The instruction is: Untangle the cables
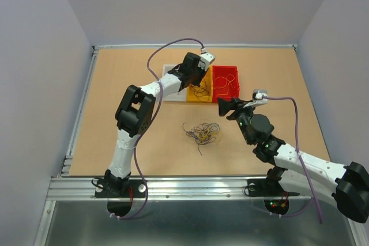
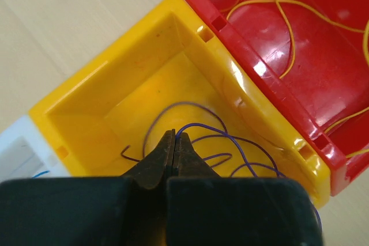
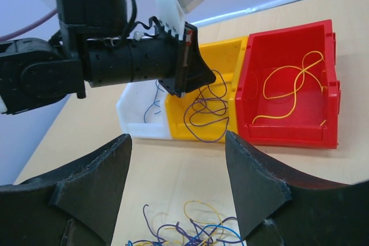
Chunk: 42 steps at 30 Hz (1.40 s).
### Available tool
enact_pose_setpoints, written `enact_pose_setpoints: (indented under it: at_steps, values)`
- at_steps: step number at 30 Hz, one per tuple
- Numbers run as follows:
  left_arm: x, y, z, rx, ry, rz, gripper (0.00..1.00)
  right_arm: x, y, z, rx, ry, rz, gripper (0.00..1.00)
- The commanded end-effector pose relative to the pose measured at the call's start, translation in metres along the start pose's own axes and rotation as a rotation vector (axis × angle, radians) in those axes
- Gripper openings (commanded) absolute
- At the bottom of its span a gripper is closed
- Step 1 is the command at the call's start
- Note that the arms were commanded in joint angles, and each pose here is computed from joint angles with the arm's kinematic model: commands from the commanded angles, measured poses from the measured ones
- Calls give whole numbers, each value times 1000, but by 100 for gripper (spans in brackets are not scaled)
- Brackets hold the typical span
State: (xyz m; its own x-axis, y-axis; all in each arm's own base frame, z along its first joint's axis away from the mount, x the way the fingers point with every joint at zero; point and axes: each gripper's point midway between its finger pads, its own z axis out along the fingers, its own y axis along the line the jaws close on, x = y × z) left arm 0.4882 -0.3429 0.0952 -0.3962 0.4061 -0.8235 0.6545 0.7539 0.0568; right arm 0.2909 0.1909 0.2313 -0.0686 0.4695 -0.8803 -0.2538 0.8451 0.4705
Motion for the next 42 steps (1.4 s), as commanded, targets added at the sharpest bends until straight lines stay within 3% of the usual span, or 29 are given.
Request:
enact_pose_setpoints:
  at_steps: [1,6,13,14,18,19,20,22,24,30,34,40,42]
  values:
    - [-1,-10,8,54,10,-32,0,-13,4,3,16,-36,30,71]
    - [-9,-7,6,36,0,-33,7,-14,3,3,20,-37,32,71]
    - [-56,2,-32,-2,-129,-22,16,-14,3,3,22,-37,33,71]
    - [-60,2,-34,-4,-138,-21,25,-14,4,3,21,-36,33,71]
    - [-73,8,-45,-30,-168,-8,37,-14,3,4,25,-37,32,71]
    - [-77,9,-49,-32,-177,-3,44,-14,3,4,25,-35,31,71]
    - [-77,10,-51,-34,-178,0,58,-12,3,4,25,-32,30,71]
    - [-80,11,-61,-34,-188,5,69,-14,4,4,24,-37,33,71]
    - [-81,8,-71,-25,-193,14,74,-14,4,3,23,-35,32,71]
    - [-73,-4,-96,42,-179,67,77,-16,3,3,27,-42,34,71]
    - [-35,-27,-111,152,-84,119,77,-19,3,2,27,-48,37,71]
    - [5,-33,-104,164,4,150,77,-21,3,1,27,-51,38,71]
    - [9,-32,-98,163,16,153,72,-20,2,1,28,-49,35,71]
